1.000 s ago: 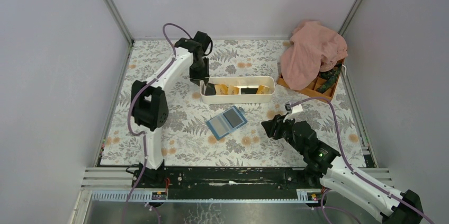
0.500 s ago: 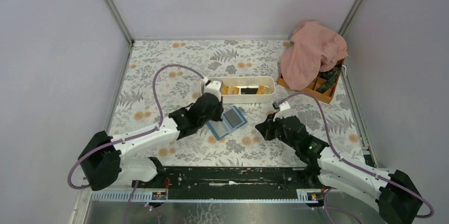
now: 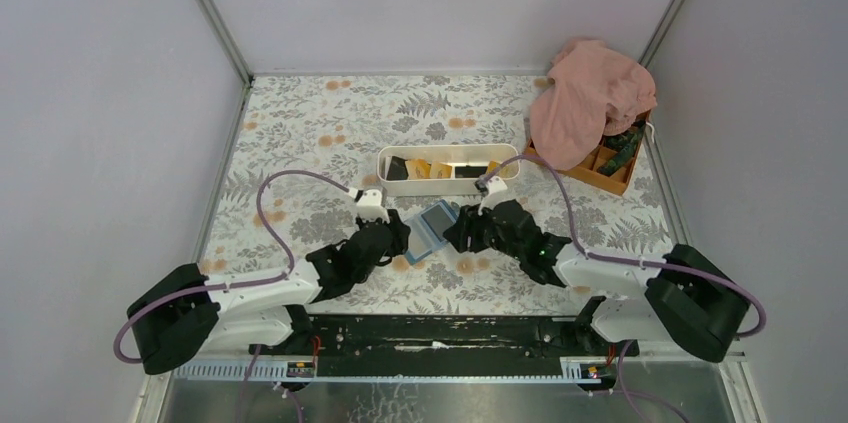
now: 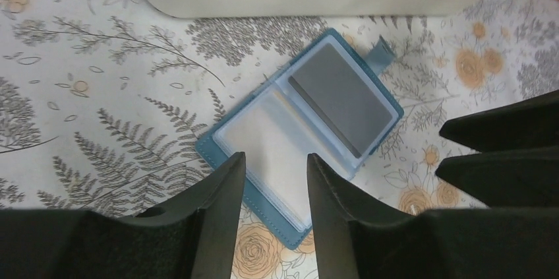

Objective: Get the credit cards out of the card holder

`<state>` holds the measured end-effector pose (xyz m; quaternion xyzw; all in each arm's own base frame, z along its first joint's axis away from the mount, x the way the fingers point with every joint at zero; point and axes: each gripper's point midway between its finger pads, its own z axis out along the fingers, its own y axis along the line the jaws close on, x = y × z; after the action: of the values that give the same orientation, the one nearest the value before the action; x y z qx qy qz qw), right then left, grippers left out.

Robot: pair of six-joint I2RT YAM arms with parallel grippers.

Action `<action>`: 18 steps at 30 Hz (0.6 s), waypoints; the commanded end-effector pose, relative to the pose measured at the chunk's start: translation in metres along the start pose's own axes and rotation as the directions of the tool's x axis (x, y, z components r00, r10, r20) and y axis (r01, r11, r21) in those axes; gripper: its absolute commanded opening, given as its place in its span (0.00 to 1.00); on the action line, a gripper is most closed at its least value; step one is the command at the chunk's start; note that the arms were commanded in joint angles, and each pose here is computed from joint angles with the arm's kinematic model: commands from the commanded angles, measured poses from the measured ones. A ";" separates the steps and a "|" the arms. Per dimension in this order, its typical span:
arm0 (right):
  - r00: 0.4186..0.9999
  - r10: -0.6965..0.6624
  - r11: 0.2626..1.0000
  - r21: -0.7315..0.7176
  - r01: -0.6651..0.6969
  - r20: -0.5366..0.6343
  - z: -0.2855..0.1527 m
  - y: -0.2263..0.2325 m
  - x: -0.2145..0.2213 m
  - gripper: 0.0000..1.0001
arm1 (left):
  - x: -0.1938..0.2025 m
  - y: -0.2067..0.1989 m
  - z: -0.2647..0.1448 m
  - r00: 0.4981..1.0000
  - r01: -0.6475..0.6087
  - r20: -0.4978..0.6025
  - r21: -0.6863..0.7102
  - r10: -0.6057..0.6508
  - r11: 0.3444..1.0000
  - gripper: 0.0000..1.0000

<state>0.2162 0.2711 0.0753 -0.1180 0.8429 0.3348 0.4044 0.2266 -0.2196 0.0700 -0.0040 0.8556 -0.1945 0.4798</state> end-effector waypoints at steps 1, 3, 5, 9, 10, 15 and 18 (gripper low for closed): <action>0.992 -0.100 0.994 -0.032 0.102 0.077 0.019 0.040 -0.036 0.56 | -0.029 0.004 -0.004 0.984 0.093 0.156 -0.010 -0.090 0.996 0.47; 0.989 -0.135 0.990 -0.033 0.137 0.053 0.028 0.050 -0.033 0.57 | -0.029 0.009 -0.006 0.982 0.092 0.167 -0.016 -0.088 0.996 0.46; 0.987 -0.161 0.986 -0.031 0.162 0.015 0.037 0.054 -0.024 0.58 | -0.029 0.014 -0.008 0.981 0.097 0.173 -0.031 -0.090 0.995 0.45; 0.964 -0.256 0.967 0.005 0.257 -0.068 0.055 0.059 -0.005 0.62 | -0.025 0.035 -0.012 0.976 0.137 0.188 -0.115 -0.114 0.984 0.41; 0.954 -0.287 0.957 0.027 0.290 -0.086 0.058 0.059 0.000 0.64 | -0.024 0.039 -0.013 0.974 0.148 0.192 -0.125 -0.123 0.981 0.40; 0.909 -0.393 0.908 0.096 0.407 -0.140 0.067 0.059 0.014 0.70 | -0.024 0.047 -0.021 0.964 0.181 0.216 -0.121 -0.152 0.976 0.38; 0.896 -0.414 0.891 0.127 0.435 -0.164 0.069 0.053 0.018 0.70 | -0.026 0.052 -0.025 0.962 0.184 0.228 -0.129 -0.152 0.974 0.38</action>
<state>0.2061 0.3628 0.0487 -0.2820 0.8495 0.2160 0.3901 0.2280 -0.1750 0.0844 -0.1059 0.8164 -0.1903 0.5348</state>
